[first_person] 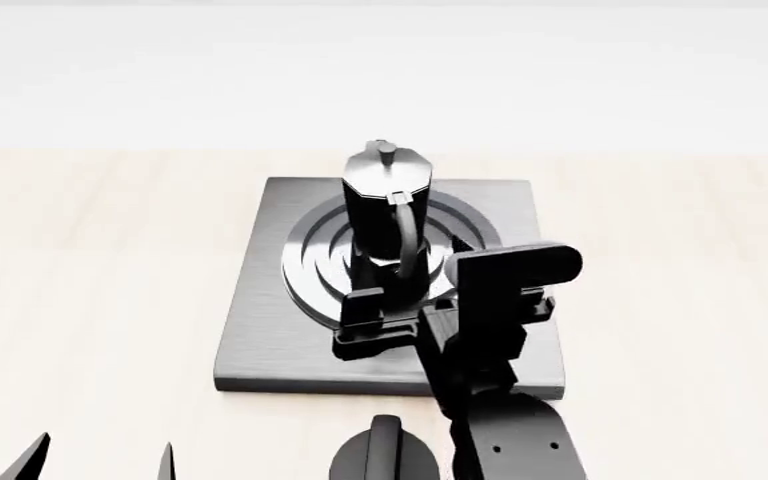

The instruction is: Put the moka pot on the stove.

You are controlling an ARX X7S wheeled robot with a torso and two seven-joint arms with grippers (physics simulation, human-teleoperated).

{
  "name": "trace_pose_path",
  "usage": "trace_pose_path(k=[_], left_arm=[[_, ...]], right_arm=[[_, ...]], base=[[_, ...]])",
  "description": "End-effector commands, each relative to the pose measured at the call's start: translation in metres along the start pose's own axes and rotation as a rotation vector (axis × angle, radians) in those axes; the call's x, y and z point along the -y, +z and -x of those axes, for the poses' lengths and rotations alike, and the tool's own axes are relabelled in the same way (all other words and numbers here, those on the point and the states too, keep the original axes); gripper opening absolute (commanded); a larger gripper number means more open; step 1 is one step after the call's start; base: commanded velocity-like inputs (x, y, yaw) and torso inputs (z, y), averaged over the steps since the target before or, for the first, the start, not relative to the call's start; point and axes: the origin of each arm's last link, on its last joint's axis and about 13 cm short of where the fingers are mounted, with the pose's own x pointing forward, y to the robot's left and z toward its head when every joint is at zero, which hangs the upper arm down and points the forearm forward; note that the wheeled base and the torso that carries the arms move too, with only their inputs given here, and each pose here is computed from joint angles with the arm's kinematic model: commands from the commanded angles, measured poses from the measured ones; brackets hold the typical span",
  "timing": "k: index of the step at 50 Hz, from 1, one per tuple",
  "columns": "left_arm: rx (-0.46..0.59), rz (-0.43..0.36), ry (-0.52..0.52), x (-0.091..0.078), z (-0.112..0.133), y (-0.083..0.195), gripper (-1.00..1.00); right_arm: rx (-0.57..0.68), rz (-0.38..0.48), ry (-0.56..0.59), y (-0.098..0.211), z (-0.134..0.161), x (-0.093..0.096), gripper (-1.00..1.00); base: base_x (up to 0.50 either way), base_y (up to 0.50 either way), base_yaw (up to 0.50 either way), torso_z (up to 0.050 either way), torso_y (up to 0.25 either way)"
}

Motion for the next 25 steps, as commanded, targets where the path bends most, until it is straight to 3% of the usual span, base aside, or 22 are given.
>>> trace_pose_path(k=[1, 25], left_arm=[[0.01, 0.012, 0.009, 0.0, -0.001, 0.0, 1.0], [0.011, 0.01, 0.009, 0.0, -0.001, 0.0, 1.0]], right_arm=[[0.08, 0.028, 0.025, 0.01, 0.017, -0.01, 1.0], [0.227, 0.056, 0.027, 0.039, 0.045, -0.017, 1.0]], base=[[0.0, 0.0, 0.0, 0.0, 0.0], [0.0, 0.0, 0.0, 0.0, 0.0]])
